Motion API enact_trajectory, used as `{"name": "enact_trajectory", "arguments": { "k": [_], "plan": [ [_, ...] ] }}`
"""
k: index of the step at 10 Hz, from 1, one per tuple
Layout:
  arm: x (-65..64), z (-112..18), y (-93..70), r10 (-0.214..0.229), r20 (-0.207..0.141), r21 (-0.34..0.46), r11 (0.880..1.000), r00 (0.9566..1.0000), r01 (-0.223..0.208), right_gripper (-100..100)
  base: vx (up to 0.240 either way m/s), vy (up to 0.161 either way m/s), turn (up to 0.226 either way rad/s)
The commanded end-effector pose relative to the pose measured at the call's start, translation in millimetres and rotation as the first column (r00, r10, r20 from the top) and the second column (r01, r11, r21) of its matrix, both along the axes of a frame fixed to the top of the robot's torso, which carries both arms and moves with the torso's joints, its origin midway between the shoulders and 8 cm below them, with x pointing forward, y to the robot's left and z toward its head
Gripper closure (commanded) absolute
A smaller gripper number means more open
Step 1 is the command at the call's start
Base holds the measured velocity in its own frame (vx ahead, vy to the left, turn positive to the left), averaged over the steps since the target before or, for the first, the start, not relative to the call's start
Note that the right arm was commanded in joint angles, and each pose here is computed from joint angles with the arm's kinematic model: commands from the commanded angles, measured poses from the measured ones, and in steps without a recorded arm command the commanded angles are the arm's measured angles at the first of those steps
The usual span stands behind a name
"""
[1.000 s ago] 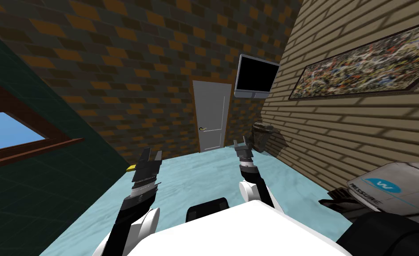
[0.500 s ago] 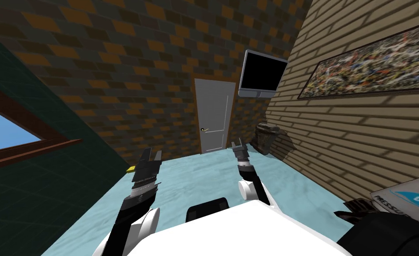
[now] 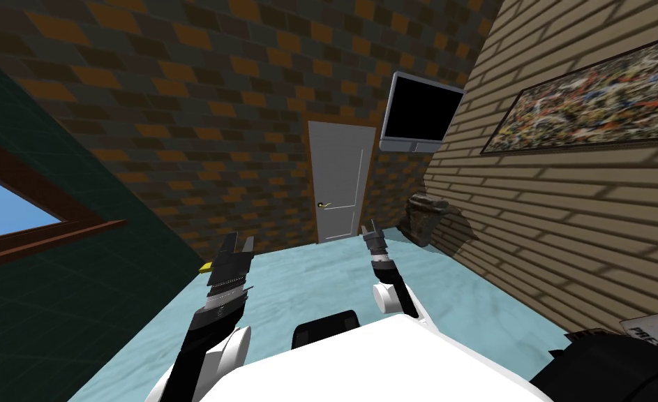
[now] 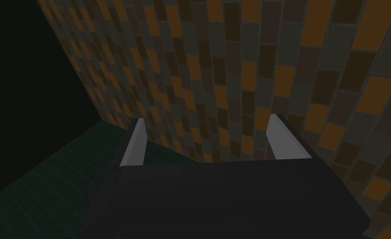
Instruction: Pull the door open
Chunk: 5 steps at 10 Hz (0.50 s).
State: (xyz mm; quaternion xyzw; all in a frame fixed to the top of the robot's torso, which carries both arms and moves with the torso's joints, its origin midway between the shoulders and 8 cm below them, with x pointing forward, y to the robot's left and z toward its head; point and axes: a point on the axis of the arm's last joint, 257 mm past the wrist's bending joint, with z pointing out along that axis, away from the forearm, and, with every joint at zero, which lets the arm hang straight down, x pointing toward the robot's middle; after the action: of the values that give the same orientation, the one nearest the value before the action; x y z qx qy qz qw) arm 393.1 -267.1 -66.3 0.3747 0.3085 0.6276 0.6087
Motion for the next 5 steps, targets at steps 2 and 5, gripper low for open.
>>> {"name": "enact_trajectory", "arguments": {
  "k": [2,5],
  "plan": [
    [8.6,-14.2,0.3,0.005,-0.027,-0.009,1.000,0.9996,-0.005,-100,0.111,0.025,0.034],
    [17.8,-32.6,-1.3,0.009,-0.060,-0.019,1.000,0.9981,-0.010,-100,0.090,0.031,0.030]
  ]
}}
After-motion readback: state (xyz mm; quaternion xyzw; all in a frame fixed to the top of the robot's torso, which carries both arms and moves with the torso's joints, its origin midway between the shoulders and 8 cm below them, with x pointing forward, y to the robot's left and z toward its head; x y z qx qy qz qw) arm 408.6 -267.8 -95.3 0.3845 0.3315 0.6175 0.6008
